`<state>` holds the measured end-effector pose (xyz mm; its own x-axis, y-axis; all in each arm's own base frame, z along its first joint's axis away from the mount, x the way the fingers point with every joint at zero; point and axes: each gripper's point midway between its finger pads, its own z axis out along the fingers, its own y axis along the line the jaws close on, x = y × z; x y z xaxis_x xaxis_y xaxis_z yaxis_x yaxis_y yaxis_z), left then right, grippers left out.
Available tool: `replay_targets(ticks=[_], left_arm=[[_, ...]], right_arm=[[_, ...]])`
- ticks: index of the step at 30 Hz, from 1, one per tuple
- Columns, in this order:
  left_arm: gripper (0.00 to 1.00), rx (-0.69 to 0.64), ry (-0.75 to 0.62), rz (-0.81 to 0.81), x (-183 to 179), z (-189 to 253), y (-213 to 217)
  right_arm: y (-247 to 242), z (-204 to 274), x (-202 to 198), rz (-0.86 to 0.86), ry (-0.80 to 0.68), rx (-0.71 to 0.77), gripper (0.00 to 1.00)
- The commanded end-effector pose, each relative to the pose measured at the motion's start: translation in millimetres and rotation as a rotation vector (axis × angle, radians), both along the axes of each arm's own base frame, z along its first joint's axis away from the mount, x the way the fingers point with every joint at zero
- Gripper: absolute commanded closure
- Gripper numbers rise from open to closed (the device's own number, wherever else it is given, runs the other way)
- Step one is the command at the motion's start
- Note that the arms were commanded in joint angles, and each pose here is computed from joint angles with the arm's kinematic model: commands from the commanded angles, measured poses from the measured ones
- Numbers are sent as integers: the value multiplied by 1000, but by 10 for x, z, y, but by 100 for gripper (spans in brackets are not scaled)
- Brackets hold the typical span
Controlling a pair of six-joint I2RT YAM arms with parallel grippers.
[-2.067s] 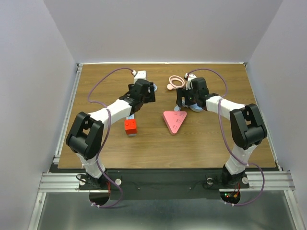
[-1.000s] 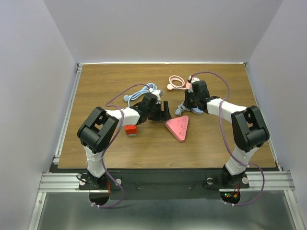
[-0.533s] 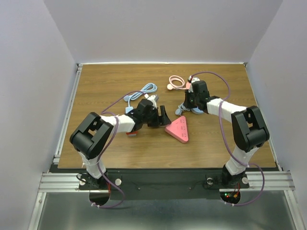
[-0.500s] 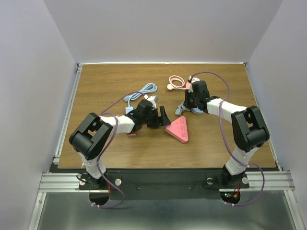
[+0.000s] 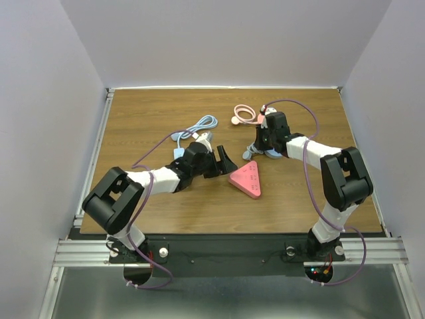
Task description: Insert the plug
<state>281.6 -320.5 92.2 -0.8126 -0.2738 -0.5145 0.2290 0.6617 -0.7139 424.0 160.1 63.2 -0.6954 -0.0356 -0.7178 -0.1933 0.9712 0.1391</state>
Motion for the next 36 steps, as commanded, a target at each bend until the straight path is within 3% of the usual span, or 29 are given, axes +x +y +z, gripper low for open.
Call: replay_targets(ticks=[1,13,19,27,30,31,35,36], left_arm=[[11,-32,6,-7,-8,3,-105],[12,-36,55,-59,-161,-145,-285],[22,-48,55,-69,-143,-159,-343],[51,-42,65,-70,-120,-221,-372],[69,-40,74,-80,-138,-257,-379],[80,-43,71,-80,-135,-242,-387],[100,-34,65,-76,-118,-255,-362],[100,-27,60,-70,-78,-267,-325]], right_arm=[[-60,86,-89,-7,8,-20,100],[-116,141,-134,-28,-4,-27,100],[-116,147,-153,-27,-4,-27,100],[-133,104,-185,-25,7,-33,100],[-136,104,-184,-26,6,-34,100],[-138,104,-188,-25,6,-35,100],[-165,109,-189,-39,4,-42,100],[-182,104,-188,-51,4,-45,100]])
